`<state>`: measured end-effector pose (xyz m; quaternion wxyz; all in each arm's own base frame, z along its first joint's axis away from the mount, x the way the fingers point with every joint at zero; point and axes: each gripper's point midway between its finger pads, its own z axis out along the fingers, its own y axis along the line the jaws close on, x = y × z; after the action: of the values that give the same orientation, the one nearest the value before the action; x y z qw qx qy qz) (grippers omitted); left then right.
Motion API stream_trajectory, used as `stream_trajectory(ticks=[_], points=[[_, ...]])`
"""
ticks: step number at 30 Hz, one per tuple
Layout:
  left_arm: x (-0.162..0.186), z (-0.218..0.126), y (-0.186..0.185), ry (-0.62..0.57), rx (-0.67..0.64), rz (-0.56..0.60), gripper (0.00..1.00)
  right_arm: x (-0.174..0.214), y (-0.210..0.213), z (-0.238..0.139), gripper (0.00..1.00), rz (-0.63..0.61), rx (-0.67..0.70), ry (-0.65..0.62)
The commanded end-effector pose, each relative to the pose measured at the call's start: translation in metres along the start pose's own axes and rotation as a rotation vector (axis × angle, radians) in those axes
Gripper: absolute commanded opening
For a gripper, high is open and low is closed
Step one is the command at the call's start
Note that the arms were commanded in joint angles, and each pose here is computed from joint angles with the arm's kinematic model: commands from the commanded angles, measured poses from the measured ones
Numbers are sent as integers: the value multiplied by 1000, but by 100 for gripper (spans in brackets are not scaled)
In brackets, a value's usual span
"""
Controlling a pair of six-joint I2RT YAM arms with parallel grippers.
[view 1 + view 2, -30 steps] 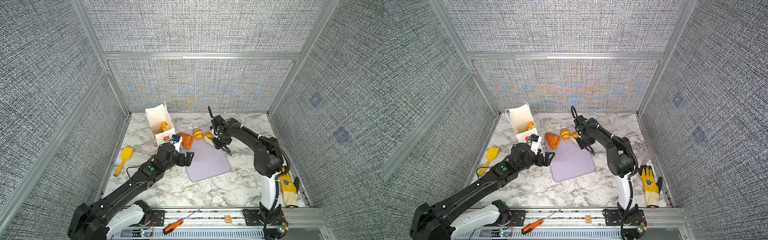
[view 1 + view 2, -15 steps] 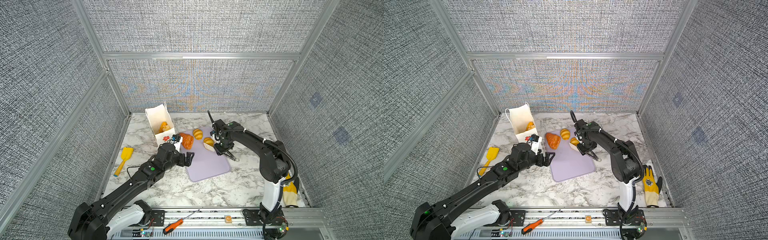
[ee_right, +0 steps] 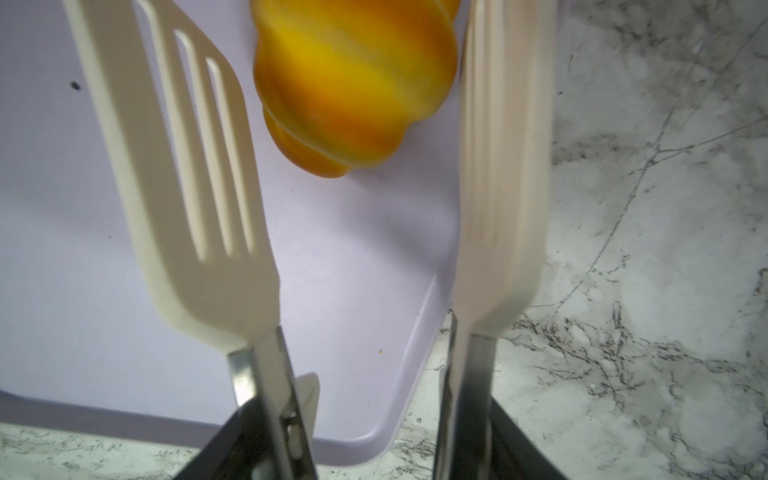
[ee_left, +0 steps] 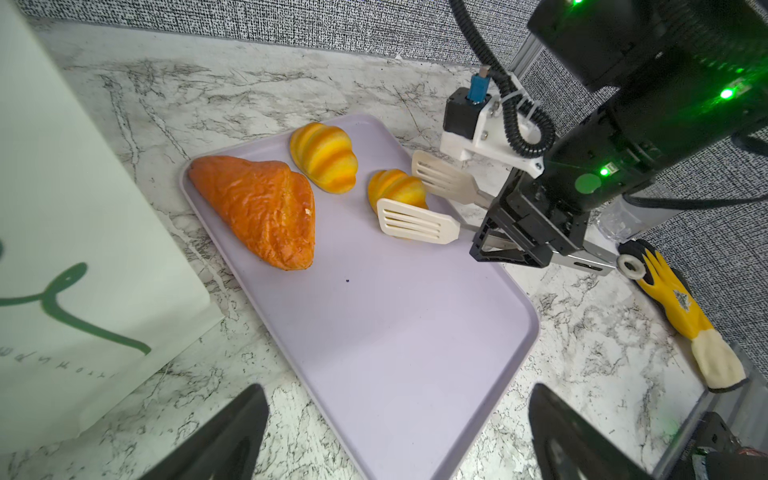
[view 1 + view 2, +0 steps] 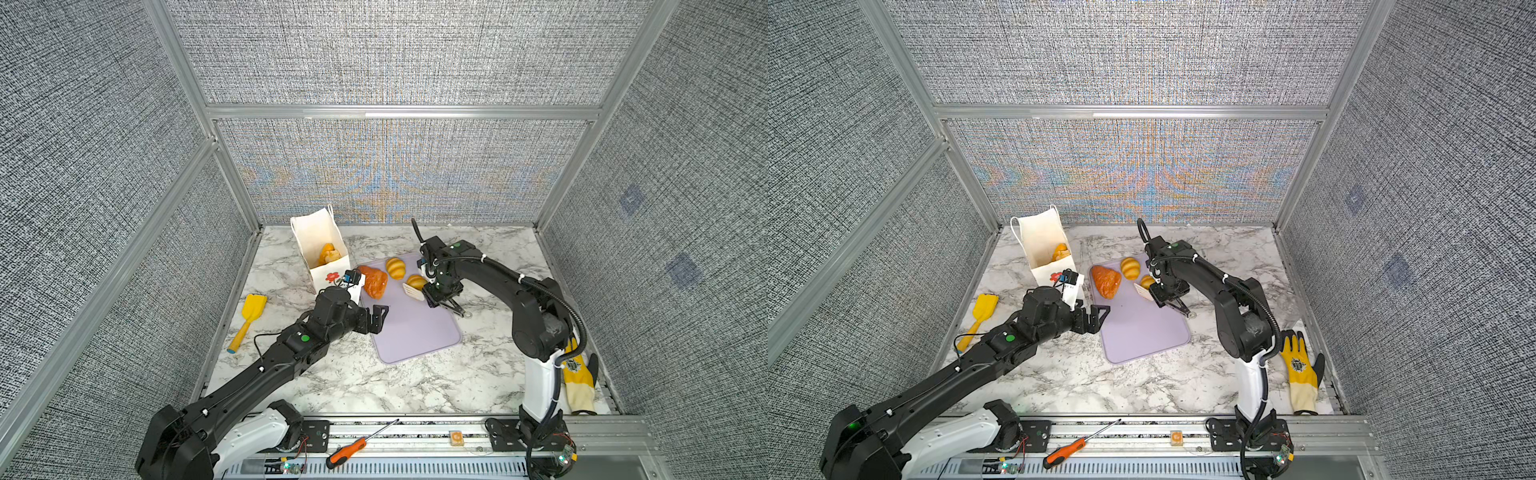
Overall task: Place the fake bread into the paper bag
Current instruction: 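Close the tongs on the striped croissant with the right gripper, then lift the striped croissant with the tongs toward the paper bag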
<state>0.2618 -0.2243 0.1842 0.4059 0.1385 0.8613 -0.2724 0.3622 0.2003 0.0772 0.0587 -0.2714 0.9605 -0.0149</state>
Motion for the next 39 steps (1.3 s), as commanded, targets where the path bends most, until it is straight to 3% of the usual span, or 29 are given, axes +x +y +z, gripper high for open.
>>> stream_trajectory(ticks=[1,8,18,24,39], points=[[-6,-1,-2,-27,11,-2,99,3,3,0,65,13,-17,23],[-6,-3,-1,-28,1,1,99,5,0,11,62,-3,1,71],[-10,-9,1,-46,-14,4,99,12,-2,6,42,-44,7,95],[-16,-16,1,-62,-21,13,99,9,-2,-16,36,-34,-27,29],[-44,-44,-2,-117,-25,37,99,3,22,-93,35,-3,-203,-203]])
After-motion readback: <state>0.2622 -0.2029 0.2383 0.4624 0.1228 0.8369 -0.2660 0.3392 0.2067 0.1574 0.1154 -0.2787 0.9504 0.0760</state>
